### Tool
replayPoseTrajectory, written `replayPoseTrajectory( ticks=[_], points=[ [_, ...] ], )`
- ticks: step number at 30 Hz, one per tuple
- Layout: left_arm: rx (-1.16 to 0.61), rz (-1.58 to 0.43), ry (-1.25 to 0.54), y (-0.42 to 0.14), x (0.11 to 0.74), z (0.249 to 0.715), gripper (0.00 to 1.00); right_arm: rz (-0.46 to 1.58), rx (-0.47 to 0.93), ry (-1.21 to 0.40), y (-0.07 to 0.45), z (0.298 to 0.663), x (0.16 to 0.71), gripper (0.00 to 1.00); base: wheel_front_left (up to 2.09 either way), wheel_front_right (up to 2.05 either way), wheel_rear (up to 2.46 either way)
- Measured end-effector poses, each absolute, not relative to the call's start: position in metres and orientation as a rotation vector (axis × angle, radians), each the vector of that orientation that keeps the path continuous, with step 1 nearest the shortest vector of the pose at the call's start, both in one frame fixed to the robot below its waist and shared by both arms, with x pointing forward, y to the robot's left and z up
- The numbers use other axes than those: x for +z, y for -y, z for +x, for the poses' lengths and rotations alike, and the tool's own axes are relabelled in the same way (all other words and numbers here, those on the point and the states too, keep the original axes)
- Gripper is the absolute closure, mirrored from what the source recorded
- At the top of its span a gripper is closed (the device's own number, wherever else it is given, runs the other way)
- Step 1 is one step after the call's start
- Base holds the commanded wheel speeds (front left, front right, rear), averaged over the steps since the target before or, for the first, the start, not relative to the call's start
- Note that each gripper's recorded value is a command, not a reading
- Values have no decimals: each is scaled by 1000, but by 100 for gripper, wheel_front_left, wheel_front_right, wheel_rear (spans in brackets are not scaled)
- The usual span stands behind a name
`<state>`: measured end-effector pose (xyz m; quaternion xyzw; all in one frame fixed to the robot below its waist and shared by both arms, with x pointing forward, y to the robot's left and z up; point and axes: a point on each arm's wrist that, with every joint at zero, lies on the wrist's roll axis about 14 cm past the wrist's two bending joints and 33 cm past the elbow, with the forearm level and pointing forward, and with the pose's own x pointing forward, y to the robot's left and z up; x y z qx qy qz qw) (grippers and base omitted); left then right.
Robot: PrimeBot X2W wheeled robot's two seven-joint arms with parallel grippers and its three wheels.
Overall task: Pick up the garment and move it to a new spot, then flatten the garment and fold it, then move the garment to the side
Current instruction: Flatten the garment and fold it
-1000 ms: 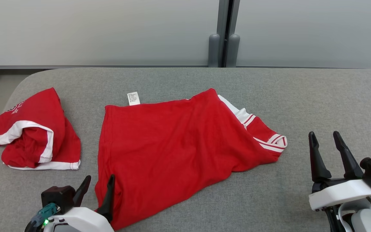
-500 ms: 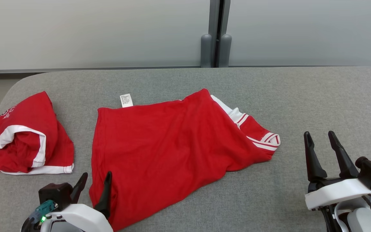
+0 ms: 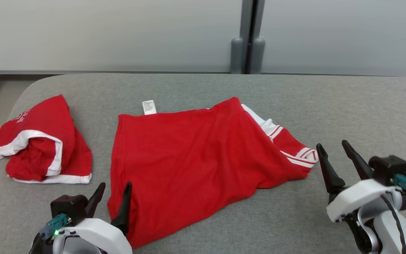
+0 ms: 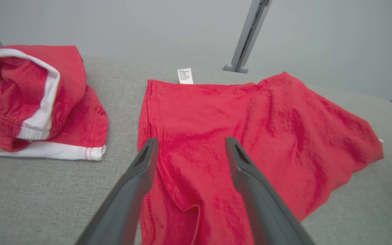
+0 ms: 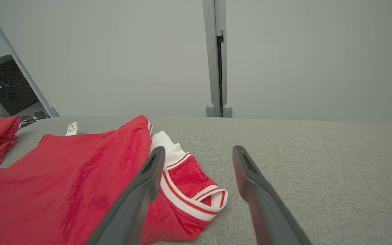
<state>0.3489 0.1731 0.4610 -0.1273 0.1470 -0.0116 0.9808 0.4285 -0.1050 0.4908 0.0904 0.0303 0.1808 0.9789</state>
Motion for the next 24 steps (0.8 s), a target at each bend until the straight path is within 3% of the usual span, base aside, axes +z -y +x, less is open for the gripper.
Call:
replayPoseTrajectory(
  ticks=[9,21,23,24],
  points=[
    [54,-278,-305,-192,454,336,0,132,518,-302,54,460,461,0,0,0,0],
    [137,-284,-325,-215,445,322,0,172,636,-622,1,458,415,0,0,0,0],
    [144,-286,-322,-217,445,321,0,179,661,-565,-9,464,427,58,0,0,0],
    [145,-287,-322,-218,445,320,0,179,676,-536,-14,465,434,100,0,0,0]
  ],
)
